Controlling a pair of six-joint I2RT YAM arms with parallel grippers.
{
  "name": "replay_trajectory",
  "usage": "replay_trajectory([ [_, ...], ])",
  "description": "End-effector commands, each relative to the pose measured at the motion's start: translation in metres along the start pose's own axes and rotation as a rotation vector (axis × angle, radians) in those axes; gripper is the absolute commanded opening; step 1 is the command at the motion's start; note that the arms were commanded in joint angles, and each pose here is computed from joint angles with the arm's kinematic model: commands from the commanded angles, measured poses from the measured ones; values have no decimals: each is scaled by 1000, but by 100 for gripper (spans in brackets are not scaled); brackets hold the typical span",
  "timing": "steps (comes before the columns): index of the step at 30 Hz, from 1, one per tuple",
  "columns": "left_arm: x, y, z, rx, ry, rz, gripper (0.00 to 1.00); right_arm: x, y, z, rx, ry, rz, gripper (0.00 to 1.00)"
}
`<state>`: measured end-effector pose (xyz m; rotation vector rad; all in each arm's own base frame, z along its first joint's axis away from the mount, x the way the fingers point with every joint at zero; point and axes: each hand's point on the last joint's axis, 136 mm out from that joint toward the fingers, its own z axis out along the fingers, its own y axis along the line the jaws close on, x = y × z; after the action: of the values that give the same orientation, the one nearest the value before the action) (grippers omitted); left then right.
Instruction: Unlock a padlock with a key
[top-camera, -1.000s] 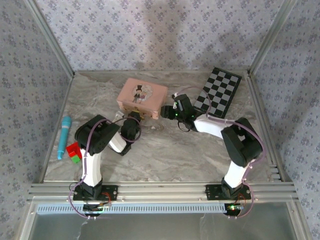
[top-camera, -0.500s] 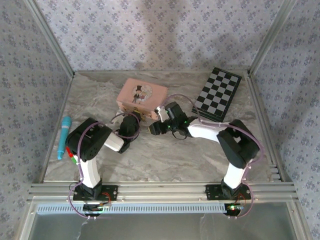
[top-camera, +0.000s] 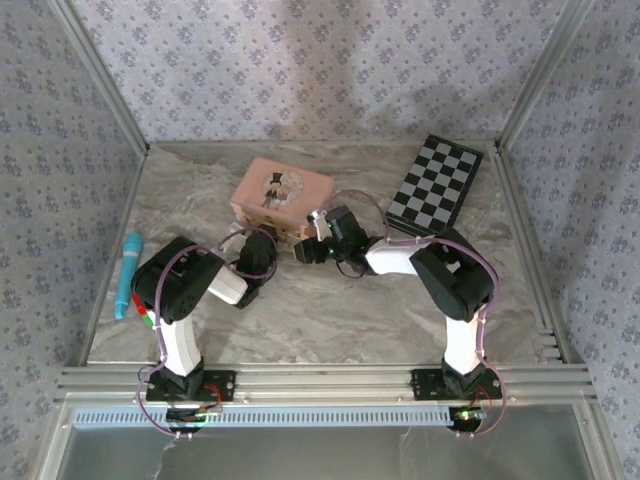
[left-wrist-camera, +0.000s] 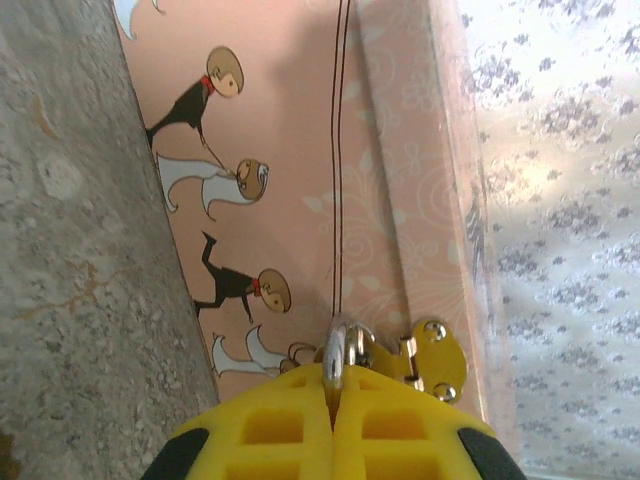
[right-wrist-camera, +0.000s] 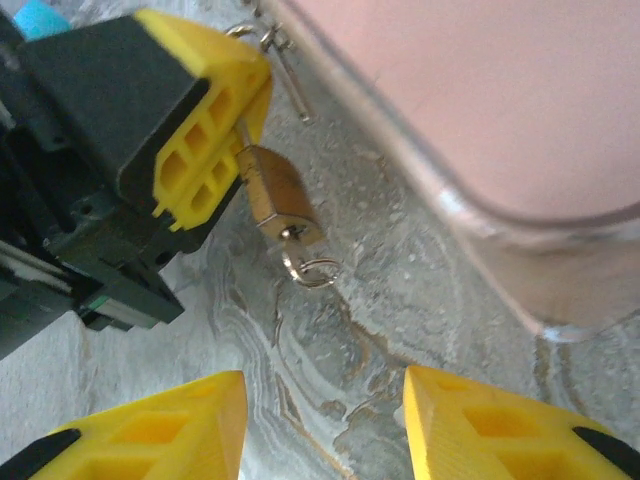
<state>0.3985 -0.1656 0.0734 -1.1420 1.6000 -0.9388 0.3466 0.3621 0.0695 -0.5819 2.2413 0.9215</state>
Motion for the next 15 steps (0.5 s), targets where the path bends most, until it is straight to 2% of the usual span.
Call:
replay_trajectory([
  [1,-22,-6,-1,23,-121,-38,0,-25,-9,-11,53,-73,57,48],
  [5,-28,-11,-1,44,-166,-48,0,-34,-27,-25,107,-129,178,58],
  [8,-32,-11,0,51,-185,-45,0,-47,-41,-35,125,-192,266,59],
  [11,-32,-10,2,58,-177,-42,0,-57,-53,-41,158,-244,335,65],
  [15,-25,-16,5,75,-143,-27,0,-69,-63,-33,161,-254,423,68],
])
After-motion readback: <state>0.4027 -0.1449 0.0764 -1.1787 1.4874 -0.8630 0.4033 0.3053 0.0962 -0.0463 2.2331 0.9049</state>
